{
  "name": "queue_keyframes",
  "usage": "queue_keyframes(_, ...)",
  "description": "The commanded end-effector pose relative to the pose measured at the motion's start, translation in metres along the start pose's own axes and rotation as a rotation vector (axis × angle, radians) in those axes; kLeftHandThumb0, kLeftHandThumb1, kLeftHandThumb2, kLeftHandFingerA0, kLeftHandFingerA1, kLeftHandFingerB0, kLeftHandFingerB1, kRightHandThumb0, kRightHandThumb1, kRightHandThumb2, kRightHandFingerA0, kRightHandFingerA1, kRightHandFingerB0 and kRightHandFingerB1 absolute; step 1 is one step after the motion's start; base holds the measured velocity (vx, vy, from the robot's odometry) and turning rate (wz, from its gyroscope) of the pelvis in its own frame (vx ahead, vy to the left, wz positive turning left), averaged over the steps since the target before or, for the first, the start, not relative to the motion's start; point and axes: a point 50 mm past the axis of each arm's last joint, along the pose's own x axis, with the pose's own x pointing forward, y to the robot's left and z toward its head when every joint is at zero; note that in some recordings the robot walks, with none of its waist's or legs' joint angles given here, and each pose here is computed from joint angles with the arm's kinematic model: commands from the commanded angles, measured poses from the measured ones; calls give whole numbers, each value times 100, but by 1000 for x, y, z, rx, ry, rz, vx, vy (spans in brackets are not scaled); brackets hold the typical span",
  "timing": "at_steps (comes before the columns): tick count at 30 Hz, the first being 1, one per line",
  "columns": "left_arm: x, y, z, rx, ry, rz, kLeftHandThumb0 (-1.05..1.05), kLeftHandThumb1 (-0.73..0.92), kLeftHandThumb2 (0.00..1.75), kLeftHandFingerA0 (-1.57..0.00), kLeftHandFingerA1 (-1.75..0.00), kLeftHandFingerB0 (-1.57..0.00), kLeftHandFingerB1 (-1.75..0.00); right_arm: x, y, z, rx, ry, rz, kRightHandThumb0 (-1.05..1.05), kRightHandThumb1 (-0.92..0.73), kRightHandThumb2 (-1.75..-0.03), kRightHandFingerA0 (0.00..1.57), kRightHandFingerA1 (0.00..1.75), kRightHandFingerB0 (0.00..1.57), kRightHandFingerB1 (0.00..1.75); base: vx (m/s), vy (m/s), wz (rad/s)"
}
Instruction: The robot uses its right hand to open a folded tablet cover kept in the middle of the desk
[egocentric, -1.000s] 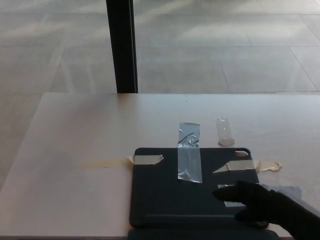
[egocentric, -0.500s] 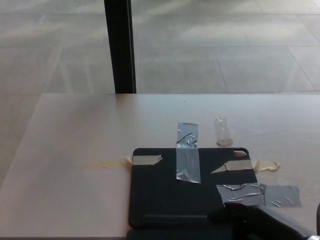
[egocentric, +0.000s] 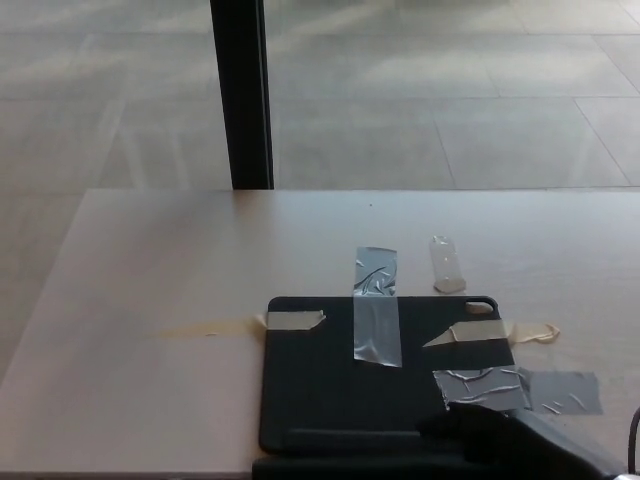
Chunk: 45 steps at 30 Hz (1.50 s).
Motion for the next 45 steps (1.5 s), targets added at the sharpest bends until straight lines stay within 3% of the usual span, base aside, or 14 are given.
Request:
queue_keyframes(1, 1, 3, 10, -11, -32, 13, -44, 26, 75, -91, -86, -85, -82, -11, 31, -16, 255, 90, 91, -76, -67, -61, 50, 46, 36, 36, 0, 0, 0)
queue_keyframes(2, 1, 3, 11, -8, -33, 16, -43, 25, 76, -91, -87, -85, -82, -15, 35, -15, 263, 93, 85, -77, -54, -94, 45, 57, 29, 48, 0, 0, 0)
queue_keyframes(3, 1, 4, 12, -15, -40, 19, -42, 25, 76, -91, -87, -85, -82, -16, 37, -12, 266, 86, 87, -78, -70, -62, 54, 48, 37, 36, 0, 0, 0)
queue_keyframes(8, 1, 4, 13, -13, -38, 16, -36, 37, 56, -93, -82, -84, -75, -40, 55, -3, 367, 110, 121, -76, -71, -62, 51, 50, 38, 34, 0, 0, 0)
queue_keyframes(9, 1, 3, 13, -8, -40, 13, -36, 37, 56, -94, -82, -84, -74, -44, 57, -3, 381, 124, 123, -82, -58, -96, 48, 60, 30, 46, 0, 0, 0)
queue_keyframes(10, 1, 2, 13, -11, -40, 13, -45, 26, 76, -91, -87, -81, -80, -51, 60, -3, 443, 138, 123, -80, -57, -97, 68, 100, 29, 48, 0, 0, 0)
queue_keyframes(11, 1, 3, 13, -13, -40, 13, -45, 26, 76, -91, -87, -81, -80, -53, 61, -2, 468, 142, 123, -80, -57, -97, 68, 100, 29, 48, 0, 0, 0)
queue_keyframes(12, 2, 3, 14, -10, -41, 17, -47, 27, 76, -92, -86, -83, -80, -57, 63, -4, 519, 153, 124, -75, -69, -61, 53, 70, 37, 34, 0, 0, 0)
queue_keyframes(15, 2, 1, 17, 1, -47, 18, -43, 27, 77, -91, -86, -83, -81, -64, 68, -5, 688, 182, 117, -74, -68, -61, 52, 47, 36, 35, 0, 0, 0)
queue_keyframes(16, 2, 1, 17, 0, -49, 18, -35, 39, 55, -94, -80, -86, -74, -66, 68, -5, 696, 185, 124, -75, -69, -61, 51, 44, 35, 35, 0, 0, 0)
queue_keyframes(20, 2, -1, 17, -4, -50, 12, -43, 26, 77, -90, -86, -81, -80, -75, 72, -10, 834, 242, 153, -71, -68, -60, 45, 41, 32, 32, 0, 0, 0)
queue_keyframes(30, 1, 3, 15, 20, -48, 16, -46, 27, 76, -92, -86, -83, -80, -84, 74, -14, 893, 288, 167, -71, -70, -61, 51, 46, 37, 35, 0, 0, 0)
queue_keyframes(44, 0, 15, 6, 23, -24, 32, -49, 27, 76, -92, -88, -81, -80, -93, -94, -23, 811, -78, -373, -62, -73, -62, 62, 45, 38, 35, 0, 0, 0)
queue_keyframes(45, 0, 15, 6, 30, -28, 32, -42, 36, 55, -96, -84, -85, -75, -99, -109, -29, 818, -91, -420, -67, -58, -92, 58, 59, 34, 49, 0, 0, 0)
